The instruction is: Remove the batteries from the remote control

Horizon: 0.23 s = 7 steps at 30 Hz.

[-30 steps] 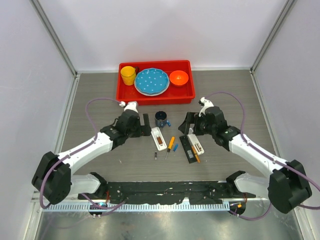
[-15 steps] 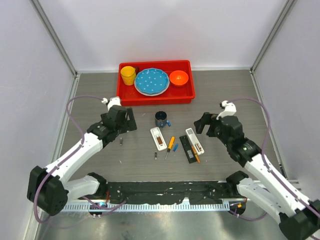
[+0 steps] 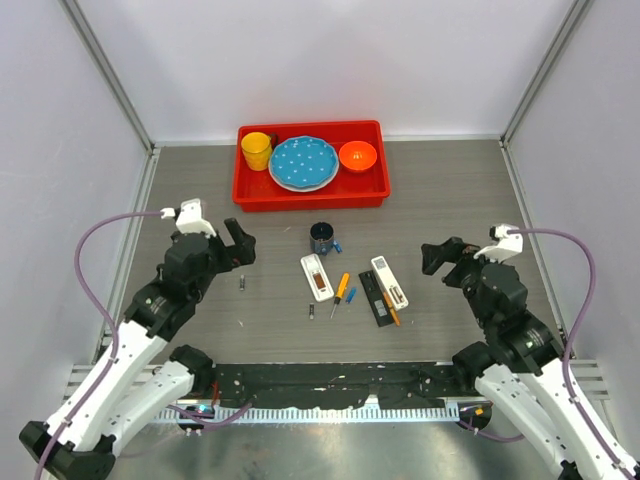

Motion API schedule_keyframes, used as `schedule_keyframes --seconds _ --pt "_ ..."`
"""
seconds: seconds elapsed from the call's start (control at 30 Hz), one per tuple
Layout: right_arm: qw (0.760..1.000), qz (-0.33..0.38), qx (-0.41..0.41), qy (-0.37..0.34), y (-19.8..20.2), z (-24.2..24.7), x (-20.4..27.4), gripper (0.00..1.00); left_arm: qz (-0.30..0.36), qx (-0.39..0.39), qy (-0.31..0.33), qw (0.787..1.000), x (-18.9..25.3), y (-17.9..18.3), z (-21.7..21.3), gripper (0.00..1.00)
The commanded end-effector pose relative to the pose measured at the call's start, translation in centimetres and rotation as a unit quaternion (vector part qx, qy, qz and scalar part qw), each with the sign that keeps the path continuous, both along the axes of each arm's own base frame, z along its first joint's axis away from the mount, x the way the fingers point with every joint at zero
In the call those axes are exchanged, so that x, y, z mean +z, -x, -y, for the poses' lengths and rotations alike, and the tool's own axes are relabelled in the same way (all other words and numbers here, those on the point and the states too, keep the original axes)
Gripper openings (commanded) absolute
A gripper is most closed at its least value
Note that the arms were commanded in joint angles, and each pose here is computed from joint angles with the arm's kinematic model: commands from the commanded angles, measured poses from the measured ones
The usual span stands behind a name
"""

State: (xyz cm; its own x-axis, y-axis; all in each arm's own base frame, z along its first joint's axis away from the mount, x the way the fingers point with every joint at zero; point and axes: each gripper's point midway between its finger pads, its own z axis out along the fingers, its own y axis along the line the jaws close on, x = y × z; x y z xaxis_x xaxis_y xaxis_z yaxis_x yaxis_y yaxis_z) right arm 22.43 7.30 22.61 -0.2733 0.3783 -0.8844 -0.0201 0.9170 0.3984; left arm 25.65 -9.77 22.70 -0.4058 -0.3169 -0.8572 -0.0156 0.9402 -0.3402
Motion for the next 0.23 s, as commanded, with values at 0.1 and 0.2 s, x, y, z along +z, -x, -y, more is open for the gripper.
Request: schedule_keyframes --seconds 0.1,0.2 --pt "0.991 0.091 -0.093 0.009 -0.9 3.6 2.1 1.00 0.075 -0.018 0.011 0.997 2.9 -0.2 0.2 1.00" --pt "0.980 0.127 -0.144 0.059 -2.1 5.5 1.0 1.00 0.092 -0.003 -0.014 0.996 3.1 -0.9 -0.6 1.00"
